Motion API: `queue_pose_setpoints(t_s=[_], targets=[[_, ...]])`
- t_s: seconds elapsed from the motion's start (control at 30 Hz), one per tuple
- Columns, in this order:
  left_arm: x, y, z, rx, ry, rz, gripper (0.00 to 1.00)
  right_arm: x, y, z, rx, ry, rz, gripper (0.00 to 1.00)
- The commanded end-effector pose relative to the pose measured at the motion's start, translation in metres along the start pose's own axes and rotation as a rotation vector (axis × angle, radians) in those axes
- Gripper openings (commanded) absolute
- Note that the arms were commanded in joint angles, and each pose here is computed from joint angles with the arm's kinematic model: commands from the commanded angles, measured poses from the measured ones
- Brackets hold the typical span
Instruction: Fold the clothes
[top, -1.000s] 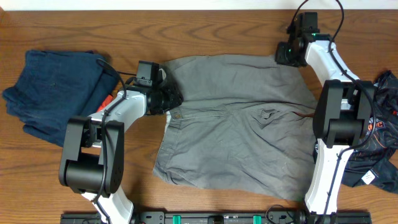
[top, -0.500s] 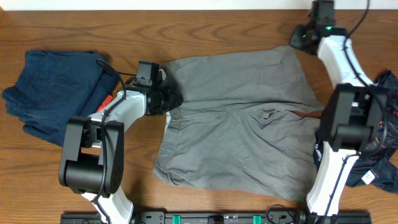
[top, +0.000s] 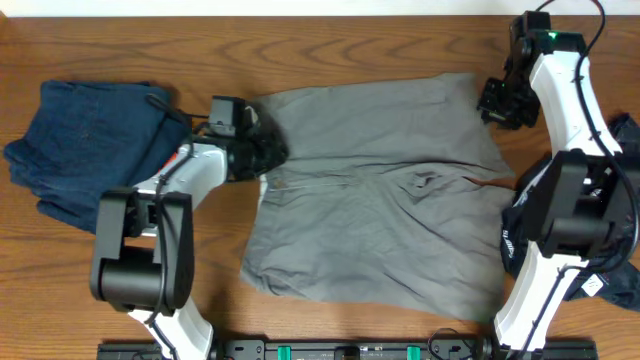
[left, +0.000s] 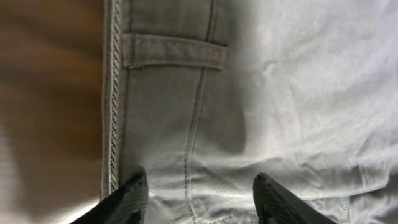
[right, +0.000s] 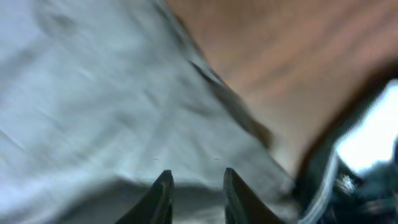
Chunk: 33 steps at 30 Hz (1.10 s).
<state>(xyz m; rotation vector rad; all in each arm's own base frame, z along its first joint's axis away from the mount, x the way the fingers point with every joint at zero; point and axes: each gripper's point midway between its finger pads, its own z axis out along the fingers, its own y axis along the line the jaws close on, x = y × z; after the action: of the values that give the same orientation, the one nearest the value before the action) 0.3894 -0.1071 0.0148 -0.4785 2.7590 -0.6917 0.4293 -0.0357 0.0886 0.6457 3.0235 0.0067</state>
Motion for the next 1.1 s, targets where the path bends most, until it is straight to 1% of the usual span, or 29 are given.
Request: queue_pose_setpoints(t_s=[0.0,0.17,0.3,0.4,0.53,0.67,0.8,0.97,1.07], targets=[[-0.007,0.004,-0.031,-0.045,-0.039,0.044,0.58,0.018,-0.003,-0.039,-0.064,0.007,-0.073,0.25],[0.038,-0.015,-0.063,-0.063,0.061,0.131,0.59,0.083,0.015,-0.033,-0.115,0.255,-0.203,0.21],[0.078,-0.022,-0.065,-0.099,0.179,0.173,0.59,0.126,0.038,-0.017,-0.142,0.381,-0.313,0.21],[0.098,-0.016,-0.059,-0.141,0.228,0.196,0.59,0.15,0.048,-0.003,-0.129,0.439,-0.357,0.21],[0.116,-0.007,-0.05,-0.189,0.261,0.22,0.59,0.174,0.06,0.018,-0.131,0.479,-0.393,0.21],[0.124,0.0,-0.041,-0.193,0.266,0.229,0.59,0.185,0.063,0.042,-0.11,0.471,-0.386,0.22],[0.122,0.006,-0.028,-0.179,0.23,0.242,0.59,0.179,0.068,0.066,-0.121,0.409,-0.366,0.22],[0.113,0.006,-0.014,-0.152,0.167,0.263,0.59,0.155,0.079,0.088,-0.142,0.271,-0.349,0.22],[0.097,0.009,-0.006,-0.175,0.091,0.283,0.59,0.131,0.094,0.093,-0.185,0.158,-0.363,0.23]])
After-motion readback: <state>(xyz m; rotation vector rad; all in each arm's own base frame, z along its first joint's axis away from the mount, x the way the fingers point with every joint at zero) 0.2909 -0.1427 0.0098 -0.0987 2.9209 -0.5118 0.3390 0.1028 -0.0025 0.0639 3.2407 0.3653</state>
